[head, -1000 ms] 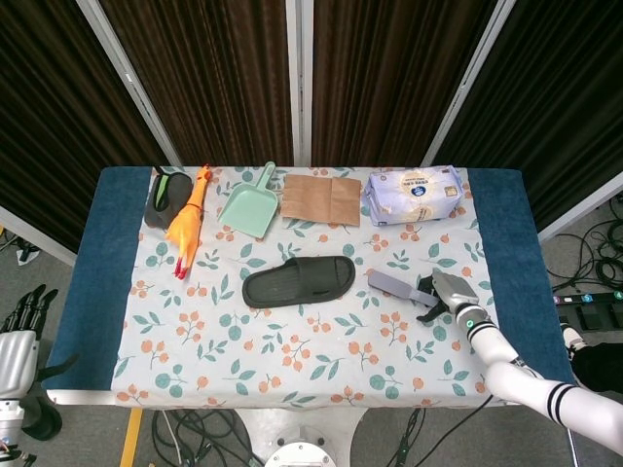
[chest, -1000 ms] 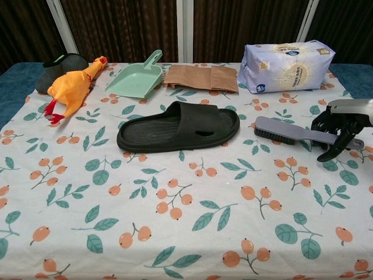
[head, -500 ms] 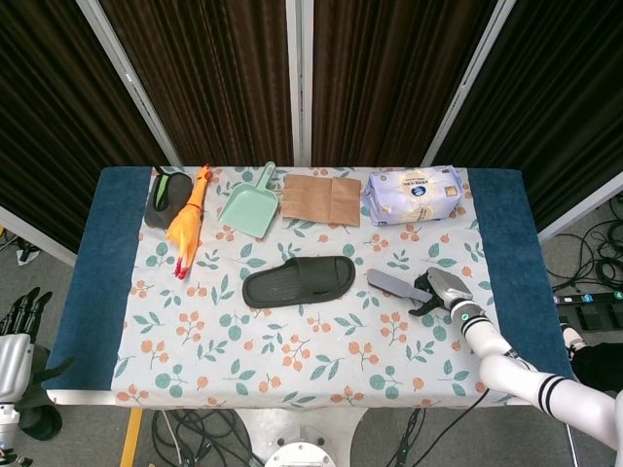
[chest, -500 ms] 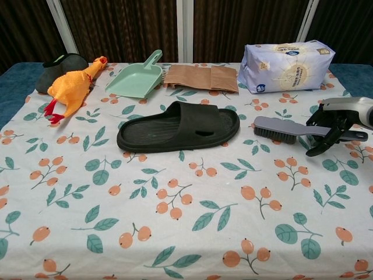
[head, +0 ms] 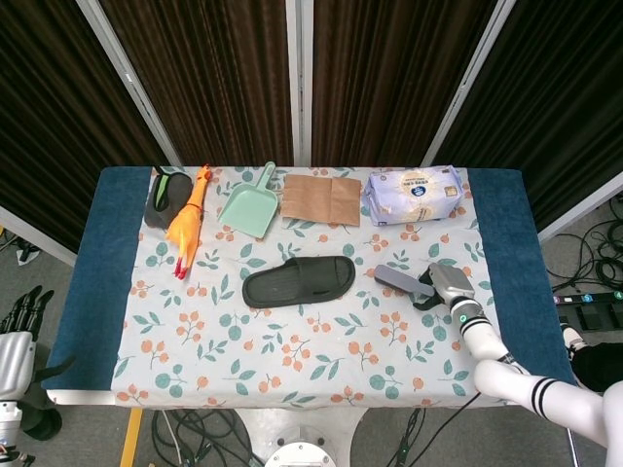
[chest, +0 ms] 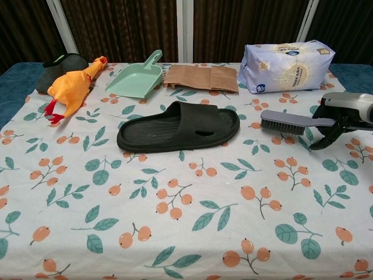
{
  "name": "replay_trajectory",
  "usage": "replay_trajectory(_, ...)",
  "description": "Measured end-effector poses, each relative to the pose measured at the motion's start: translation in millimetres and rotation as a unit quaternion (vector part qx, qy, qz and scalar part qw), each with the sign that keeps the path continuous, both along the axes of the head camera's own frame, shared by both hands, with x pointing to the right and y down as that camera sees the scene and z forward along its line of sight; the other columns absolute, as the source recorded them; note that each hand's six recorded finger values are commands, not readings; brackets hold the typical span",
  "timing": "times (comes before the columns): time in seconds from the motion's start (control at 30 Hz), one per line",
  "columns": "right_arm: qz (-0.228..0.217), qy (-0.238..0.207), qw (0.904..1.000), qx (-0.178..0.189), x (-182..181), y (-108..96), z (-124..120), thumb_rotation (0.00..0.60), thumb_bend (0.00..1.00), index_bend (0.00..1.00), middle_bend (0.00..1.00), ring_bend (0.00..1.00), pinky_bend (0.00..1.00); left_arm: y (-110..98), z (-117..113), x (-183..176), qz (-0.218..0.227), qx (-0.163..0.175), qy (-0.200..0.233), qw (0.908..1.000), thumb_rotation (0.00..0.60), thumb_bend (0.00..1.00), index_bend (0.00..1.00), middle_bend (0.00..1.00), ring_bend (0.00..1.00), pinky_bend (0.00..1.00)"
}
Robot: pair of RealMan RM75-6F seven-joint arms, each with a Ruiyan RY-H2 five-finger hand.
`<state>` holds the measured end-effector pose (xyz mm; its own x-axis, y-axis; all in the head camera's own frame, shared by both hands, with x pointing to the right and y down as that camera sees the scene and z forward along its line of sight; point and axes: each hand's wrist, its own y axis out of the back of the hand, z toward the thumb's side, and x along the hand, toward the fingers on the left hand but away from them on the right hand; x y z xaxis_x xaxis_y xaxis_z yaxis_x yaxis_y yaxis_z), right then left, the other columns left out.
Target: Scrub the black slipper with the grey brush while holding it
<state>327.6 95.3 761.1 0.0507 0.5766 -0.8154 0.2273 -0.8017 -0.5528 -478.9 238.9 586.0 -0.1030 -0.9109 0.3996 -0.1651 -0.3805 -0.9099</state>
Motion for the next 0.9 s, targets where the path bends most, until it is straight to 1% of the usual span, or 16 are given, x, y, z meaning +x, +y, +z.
replay_trajectory(0.07, -0.006, 0.005, 1.0, 0.004, -2, 0, 1, 0.6, 0.11, 0.91, 0.83, 0.88, 1.0, 0, 0, -1, -0.001, 0.0, -0.001, 1.0, 0.6, 0.13, 0.12, 0.14, 0.07, 0.22)
replay_trajectory(0.17, -0.014, 0.012, 0.9998, 0.006, -4, 1, 1, 0.6, 0.21, 0.92, 0.84, 0.9, 1.0, 1, 1, -1, -0.003, 0.0, 0.0, 1.0, 0.6, 0.13, 0.12, 0.14, 0.07, 0.22)
replay_trajectory(0.23, -0.022, 0.018, 0.9996, 0.007, -5, 1, 1, 0.6, 0.24, 0.92, 0.84, 0.9, 1.0, 1, 1, -2, -0.003, -0.002, 0.001, 1.0, 0.6, 0.13, 0.12, 0.14, 0.07, 0.22)
replay_trajectory(0.4, -0.034, 0.032, 0.9988, 0.017, -4, -1, -2, 0.6, 0.24, 0.93, 0.84, 0.91, 1.0, 2, 2, -2, -0.004, -0.002, 0.001, 1.0, 0.6, 0.13, 0.12, 0.14, 0.07, 0.22)
replay_trajectory(0.53, -0.044, 0.039, 0.9978, 0.031, -5, -2, -6, 0.6, 0.24, 0.95, 0.85, 0.92, 1.0, 2, 2, -3, -0.004, -0.002, 0.001, 1.0, 0.6, 0.13, 0.12, 0.14, 0.07, 0.22)
replay_trajectory(0.6, -0.048, 0.039, 0.9974, 0.037, -6, -3, -8, 0.6, 0.26, 0.97, 0.86, 0.93, 1.0, 3, 2, -3, -0.004, -0.002, 0.001, 1.0, 0.6, 0.13, 0.12, 0.14, 0.07, 0.22)
replay_trajectory(0.67, -0.054, 0.038, 0.9968, 0.044, -7, -4, -10, 0.6, 0.35, 0.99, 0.87, 0.95, 1.0, 2, 2, -4, -0.004, 0.0, 0.0, 1.0, 0.6, 0.13, 0.12, 0.14, 0.07, 0.22)
replay_trajectory(0.77, -0.074, 0.038, 0.9949, 0.057, -8, -7, -15, 0.6, 0.52, 1.0, 0.9, 0.97, 1.0, -1, 2, -2, 0.0, 0.004, 0.0, 1.0, 0.6, 0.13, 0.12, 0.14, 0.07, 0.22)
replay_trajectory(0.83, -0.092, 0.035, 0.9928, 0.068, -10, -10, -20, 0.6, 0.61, 1.0, 0.91, 0.99, 1.0, -5, 2, 0, 0.007, 0.007, 0.0, 0.9999, 0.6, 0.13, 0.12, 0.14, 0.07, 0.22)
replay_trajectory(0.9, -0.112, 0.033, 0.9899, 0.081, -12, -14, -26, 0.6, 0.65, 1.0, 0.92, 1.0, 1.0, -10, 3, 3, 0.015, 0.01, 0.0, 0.9998, 0.6, 0.13, 0.12, 0.14, 0.07, 0.22)
